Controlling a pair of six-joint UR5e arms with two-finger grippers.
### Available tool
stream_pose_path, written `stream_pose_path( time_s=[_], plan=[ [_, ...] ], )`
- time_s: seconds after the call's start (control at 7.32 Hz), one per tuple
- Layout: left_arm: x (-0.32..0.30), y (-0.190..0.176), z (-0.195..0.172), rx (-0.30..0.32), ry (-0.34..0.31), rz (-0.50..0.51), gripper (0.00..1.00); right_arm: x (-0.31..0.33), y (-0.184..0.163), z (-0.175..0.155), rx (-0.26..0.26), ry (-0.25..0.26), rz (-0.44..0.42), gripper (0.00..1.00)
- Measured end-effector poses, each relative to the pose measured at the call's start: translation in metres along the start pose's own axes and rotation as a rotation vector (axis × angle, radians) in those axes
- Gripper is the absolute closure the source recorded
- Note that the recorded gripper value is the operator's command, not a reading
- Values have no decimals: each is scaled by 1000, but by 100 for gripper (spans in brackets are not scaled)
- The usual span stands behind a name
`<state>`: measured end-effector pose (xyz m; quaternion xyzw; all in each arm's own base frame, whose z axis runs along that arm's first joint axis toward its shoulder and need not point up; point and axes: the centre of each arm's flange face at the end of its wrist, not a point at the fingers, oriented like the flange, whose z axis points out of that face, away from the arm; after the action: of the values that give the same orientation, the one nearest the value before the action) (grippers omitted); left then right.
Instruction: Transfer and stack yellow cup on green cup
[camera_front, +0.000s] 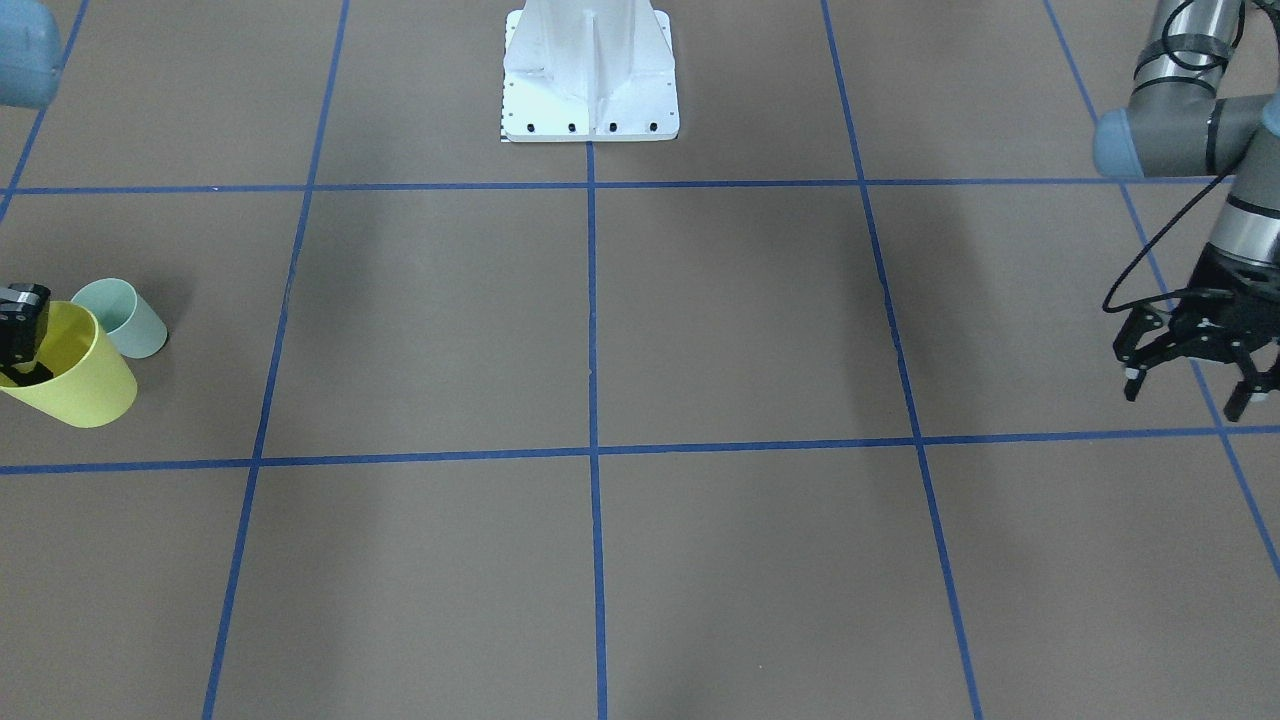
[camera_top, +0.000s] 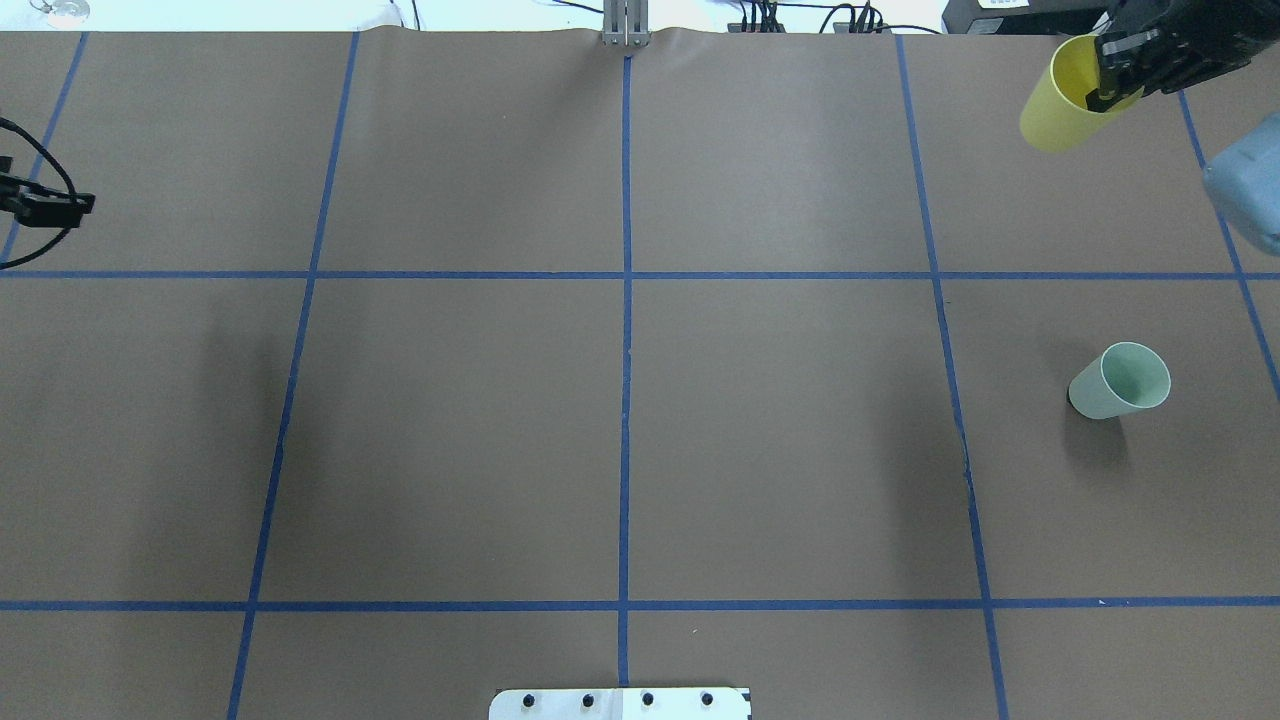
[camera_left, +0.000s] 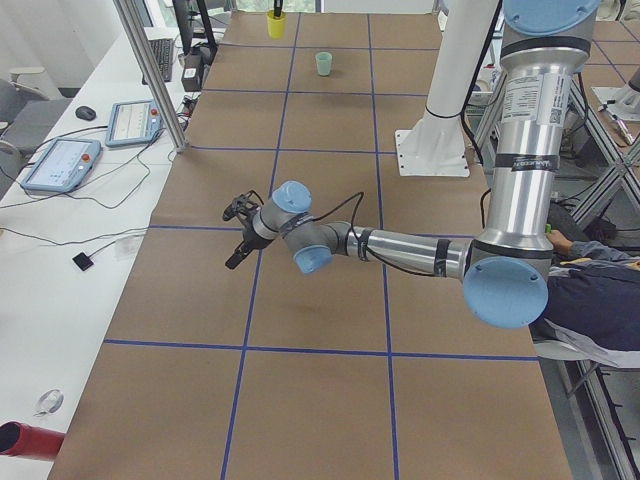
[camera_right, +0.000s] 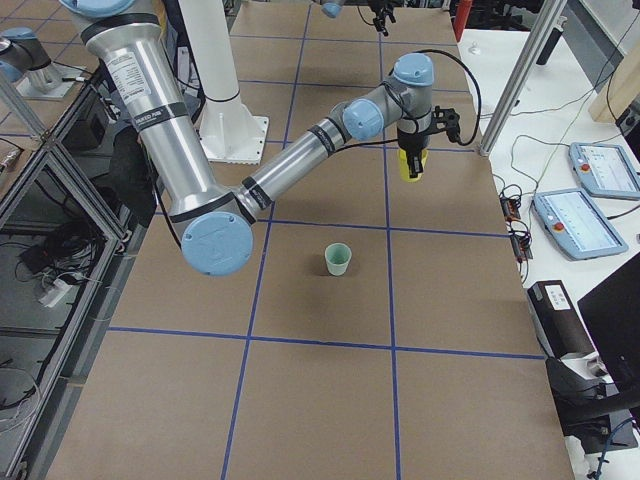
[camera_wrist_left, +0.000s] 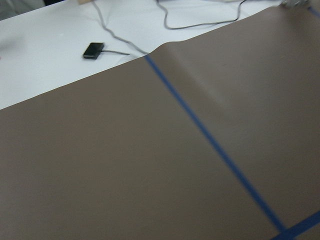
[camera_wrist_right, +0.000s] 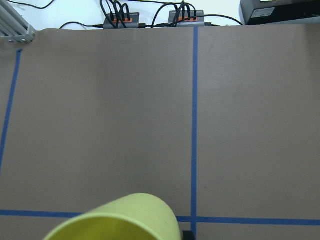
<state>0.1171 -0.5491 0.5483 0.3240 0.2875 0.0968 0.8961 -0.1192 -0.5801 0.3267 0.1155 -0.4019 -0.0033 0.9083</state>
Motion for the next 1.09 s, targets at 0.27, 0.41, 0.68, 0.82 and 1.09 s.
stream_pose_path(
  time_s=[0.27,0.41,0.68,0.82,1.09],
  plan=[
    [-104,-6,-46,-197,-11,-47,0,39,19,-7,-16,-11,-36,100],
    [-143,2,-66,-269,-15,-128,0,51,26,-6,-24,-12,-52,100],
    [-197,32,-88,-355,-17,-192,0,74,41,0,-46,-9,-90,100],
    [-209,45,-91,-402,6,-190,0,84,52,5,-64,-19,-105,100],
    [-208,72,-89,-470,98,-246,0,114,89,20,-68,-41,-108,100]
  ],
)
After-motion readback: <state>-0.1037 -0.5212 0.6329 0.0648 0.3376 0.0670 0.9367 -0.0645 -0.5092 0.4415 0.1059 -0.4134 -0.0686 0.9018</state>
